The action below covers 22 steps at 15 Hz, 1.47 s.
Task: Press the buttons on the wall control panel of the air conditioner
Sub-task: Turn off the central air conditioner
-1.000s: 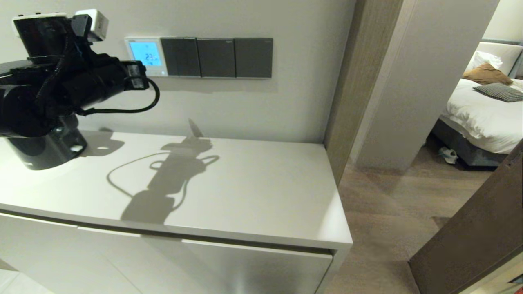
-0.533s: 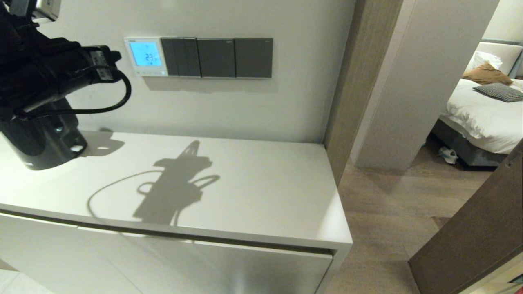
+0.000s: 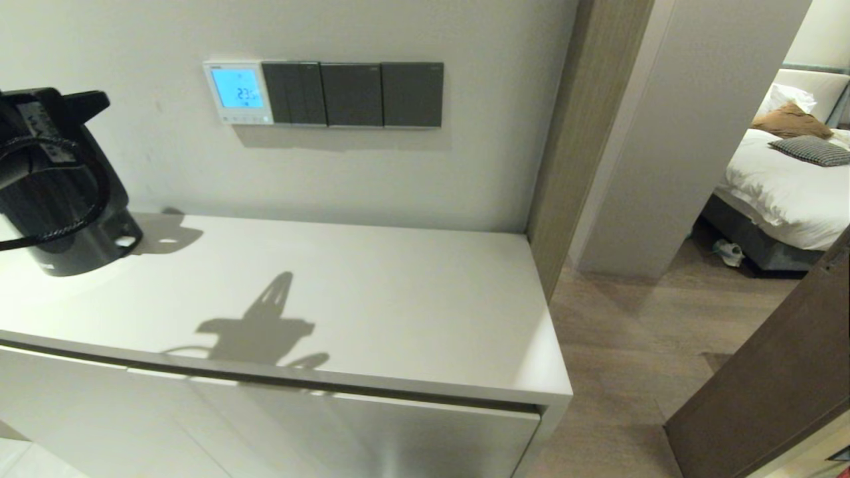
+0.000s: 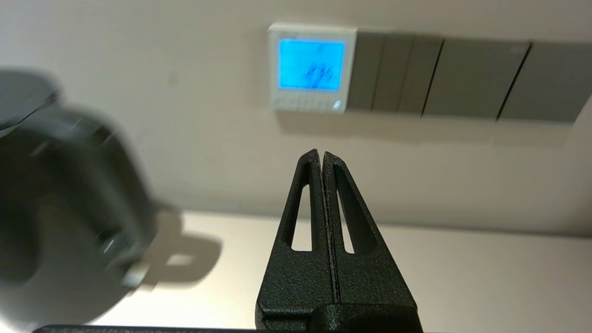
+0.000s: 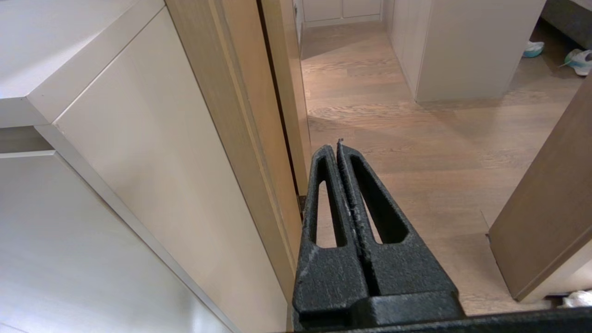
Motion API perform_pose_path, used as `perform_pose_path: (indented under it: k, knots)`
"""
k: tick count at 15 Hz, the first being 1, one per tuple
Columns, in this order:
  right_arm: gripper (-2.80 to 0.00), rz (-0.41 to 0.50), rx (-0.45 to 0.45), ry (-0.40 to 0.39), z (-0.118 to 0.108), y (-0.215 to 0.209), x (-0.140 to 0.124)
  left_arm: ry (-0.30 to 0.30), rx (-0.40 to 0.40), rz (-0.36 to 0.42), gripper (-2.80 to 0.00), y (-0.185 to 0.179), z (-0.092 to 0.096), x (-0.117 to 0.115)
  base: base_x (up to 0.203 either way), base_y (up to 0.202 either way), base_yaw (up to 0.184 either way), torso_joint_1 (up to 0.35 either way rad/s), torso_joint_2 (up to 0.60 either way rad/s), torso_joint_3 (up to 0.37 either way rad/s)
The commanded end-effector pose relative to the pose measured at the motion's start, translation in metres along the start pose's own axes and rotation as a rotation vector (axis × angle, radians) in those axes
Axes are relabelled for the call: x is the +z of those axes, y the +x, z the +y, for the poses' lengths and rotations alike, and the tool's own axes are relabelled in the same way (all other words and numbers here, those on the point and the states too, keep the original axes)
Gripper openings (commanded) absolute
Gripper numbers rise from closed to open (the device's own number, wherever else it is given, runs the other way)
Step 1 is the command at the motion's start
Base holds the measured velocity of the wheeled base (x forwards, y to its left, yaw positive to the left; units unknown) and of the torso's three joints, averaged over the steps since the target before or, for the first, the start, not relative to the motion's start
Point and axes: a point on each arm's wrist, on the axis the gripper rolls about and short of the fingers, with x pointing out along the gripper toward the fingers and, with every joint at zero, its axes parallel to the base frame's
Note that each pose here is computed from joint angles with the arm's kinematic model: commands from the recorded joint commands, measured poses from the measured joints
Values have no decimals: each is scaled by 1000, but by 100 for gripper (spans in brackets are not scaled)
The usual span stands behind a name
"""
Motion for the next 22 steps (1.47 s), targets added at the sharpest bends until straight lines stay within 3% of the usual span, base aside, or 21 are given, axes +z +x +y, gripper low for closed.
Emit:
perform_pose_path:
  k: [1,7,12,22]
  knots:
    - [-280,3,1,0,0,0,0,0,25,-30,-280,-41,2,-2,0,0,0,0,0,0]
    - [-280,3,1,0,0,0,0,5,64,62,-280,-116,8,-65,0,0,0,0,0,0]
    - [-280,3,1,0,0,0,0,13,121,138,-280,-157,10,-117,0,0,0,0,0,0]
    - [-280,3,1,0,0,0,0,21,165,282,-280,-214,12,-160,0,0,0,0,0,0]
